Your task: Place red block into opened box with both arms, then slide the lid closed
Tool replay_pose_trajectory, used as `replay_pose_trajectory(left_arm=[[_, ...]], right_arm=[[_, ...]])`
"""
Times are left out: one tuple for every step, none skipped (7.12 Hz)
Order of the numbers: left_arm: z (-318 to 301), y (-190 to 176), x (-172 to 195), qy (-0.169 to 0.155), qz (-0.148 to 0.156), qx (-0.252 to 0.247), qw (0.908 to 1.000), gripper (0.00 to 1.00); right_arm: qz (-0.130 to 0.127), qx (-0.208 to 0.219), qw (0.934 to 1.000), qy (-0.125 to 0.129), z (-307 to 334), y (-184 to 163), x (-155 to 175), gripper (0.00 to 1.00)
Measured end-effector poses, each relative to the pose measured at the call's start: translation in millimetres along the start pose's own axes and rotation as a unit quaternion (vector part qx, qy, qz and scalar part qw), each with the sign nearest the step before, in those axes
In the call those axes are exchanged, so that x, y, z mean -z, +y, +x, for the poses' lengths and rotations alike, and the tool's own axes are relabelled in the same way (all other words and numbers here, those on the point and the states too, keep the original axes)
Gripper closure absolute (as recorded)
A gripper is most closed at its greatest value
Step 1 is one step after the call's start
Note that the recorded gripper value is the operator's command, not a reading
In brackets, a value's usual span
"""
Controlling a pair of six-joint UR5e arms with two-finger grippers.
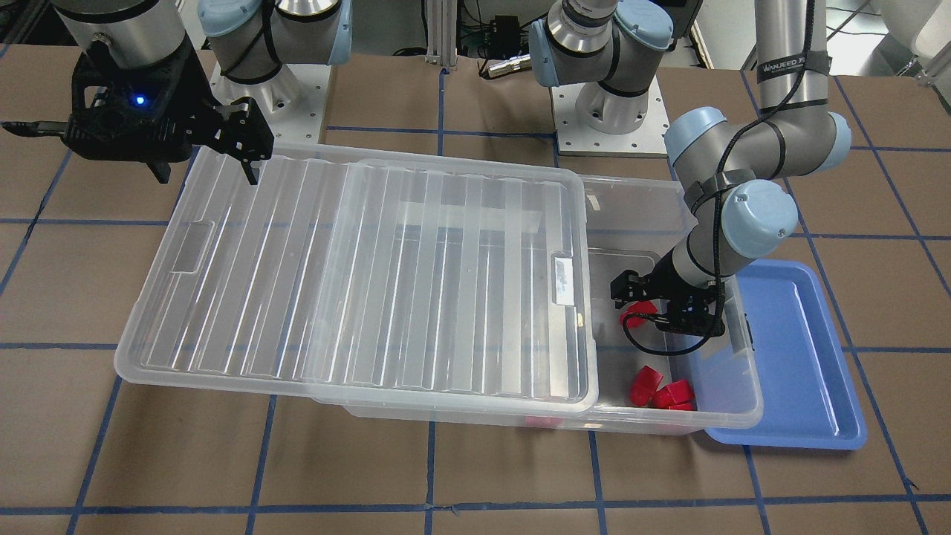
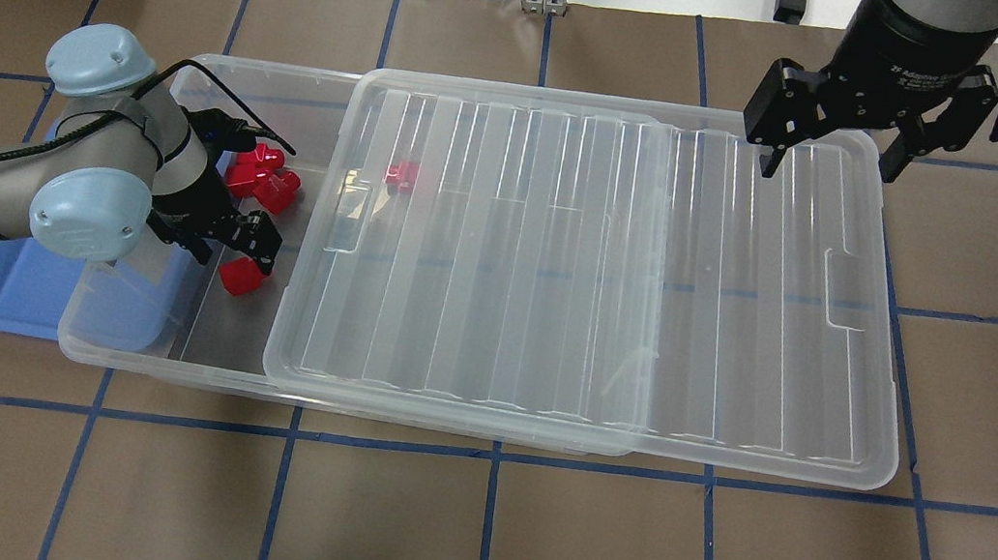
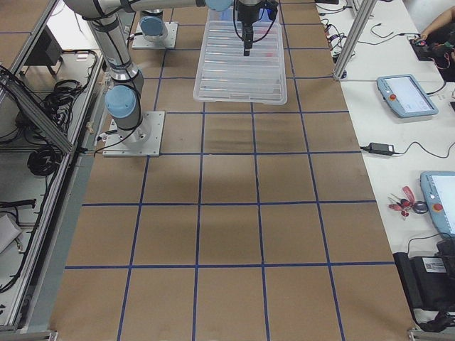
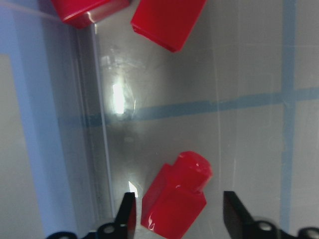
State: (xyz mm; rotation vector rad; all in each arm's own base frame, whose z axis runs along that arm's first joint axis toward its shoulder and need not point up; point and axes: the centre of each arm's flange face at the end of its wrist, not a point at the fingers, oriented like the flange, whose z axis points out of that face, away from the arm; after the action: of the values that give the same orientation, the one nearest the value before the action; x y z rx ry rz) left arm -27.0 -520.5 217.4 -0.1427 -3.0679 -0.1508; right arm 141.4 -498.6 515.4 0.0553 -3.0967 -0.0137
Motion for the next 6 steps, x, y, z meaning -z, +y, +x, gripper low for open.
replay_pose_trajectory(left_arm=[[5, 2, 11, -0.004, 0.007, -0.002, 1.0000, 0.00], [10, 3, 23, -0.007, 0.015, -0.005, 0.9999, 0.00], [13, 4, 39, -0.009, 0.020, -0.006, 0.9997, 0.00], [14, 6, 58, -0.009, 0.018, -0.006, 0.9998, 0.00], [16, 8, 84, -0.009, 0.014, -0.006, 0.9998, 0.00], [19, 11, 115, -0.009, 0.012, -0.006, 0.9999, 0.00]], right_arm=[[0.001, 0.000, 1.0000, 0.000, 1, 0, 1, 0.00], [0.001, -0.001, 1.0000, 0.000, 4, -1, 1, 0.00], [0.003, -0.004, 1.0000, 0.001, 10, -3, 3, 0.00], [0.004, -0.010, 0.9999, 0.001, 24, -7, 5, 0.00], [0.004, -0.015, 0.9999, 0.003, 55, -11, 8, 0.00], [0.003, -0.014, 0.9999, 0.006, 97, -14, 9, 0.00]])
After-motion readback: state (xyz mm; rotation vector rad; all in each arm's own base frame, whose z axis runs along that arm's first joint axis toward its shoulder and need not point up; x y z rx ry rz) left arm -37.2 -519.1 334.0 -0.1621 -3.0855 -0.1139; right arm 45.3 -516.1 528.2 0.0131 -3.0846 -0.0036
